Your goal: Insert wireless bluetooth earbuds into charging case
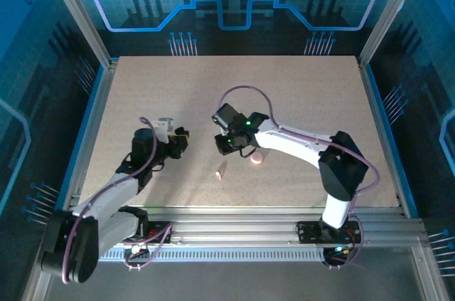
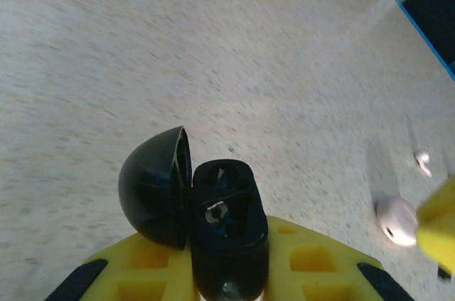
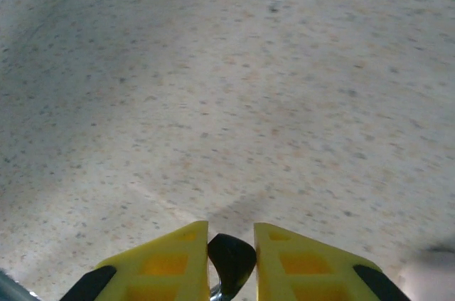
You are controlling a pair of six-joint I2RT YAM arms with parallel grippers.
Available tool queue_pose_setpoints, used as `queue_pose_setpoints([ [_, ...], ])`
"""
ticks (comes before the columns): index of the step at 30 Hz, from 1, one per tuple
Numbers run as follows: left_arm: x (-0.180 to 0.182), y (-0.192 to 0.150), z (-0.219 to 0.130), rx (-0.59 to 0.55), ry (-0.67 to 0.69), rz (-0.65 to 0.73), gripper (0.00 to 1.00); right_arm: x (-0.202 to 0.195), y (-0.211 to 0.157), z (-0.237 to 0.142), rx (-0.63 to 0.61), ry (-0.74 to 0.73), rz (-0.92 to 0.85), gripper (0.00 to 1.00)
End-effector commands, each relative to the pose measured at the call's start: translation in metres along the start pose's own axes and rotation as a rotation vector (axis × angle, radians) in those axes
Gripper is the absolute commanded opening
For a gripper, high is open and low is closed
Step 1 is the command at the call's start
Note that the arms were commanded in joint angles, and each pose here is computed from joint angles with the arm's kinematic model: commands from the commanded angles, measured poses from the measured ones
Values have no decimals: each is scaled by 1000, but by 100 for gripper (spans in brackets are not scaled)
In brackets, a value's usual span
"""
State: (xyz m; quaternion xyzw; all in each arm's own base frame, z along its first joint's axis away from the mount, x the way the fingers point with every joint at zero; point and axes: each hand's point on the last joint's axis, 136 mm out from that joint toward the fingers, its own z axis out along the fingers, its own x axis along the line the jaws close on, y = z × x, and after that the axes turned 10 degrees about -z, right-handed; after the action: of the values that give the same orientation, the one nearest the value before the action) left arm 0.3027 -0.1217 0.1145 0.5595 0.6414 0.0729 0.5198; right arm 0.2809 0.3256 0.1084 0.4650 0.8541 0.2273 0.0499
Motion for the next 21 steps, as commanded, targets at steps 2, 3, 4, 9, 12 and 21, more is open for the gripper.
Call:
queue_pose_setpoints([
  [2,-51,-2,22,26,-185,166,18,-24,2,-23,-84,0,58,20],
  [3,-56,-6,27,41,-206,187,18,-29,1,-27,-97,-5,66,20],
  [4,-61,-11,34,65,-232,197,18,-37,1,-32,-115,-13,73,20],
  [9,-90,-31,55,114,-372,255,17,-59,0,-53,-214,-42,79,20],
  [12,-107,-37,60,117,-448,296,18,-70,-1,-64,-263,-73,80,20],
  [21,-149,-57,61,134,-625,428,18,-72,8,-92,-416,-72,49,19],
])
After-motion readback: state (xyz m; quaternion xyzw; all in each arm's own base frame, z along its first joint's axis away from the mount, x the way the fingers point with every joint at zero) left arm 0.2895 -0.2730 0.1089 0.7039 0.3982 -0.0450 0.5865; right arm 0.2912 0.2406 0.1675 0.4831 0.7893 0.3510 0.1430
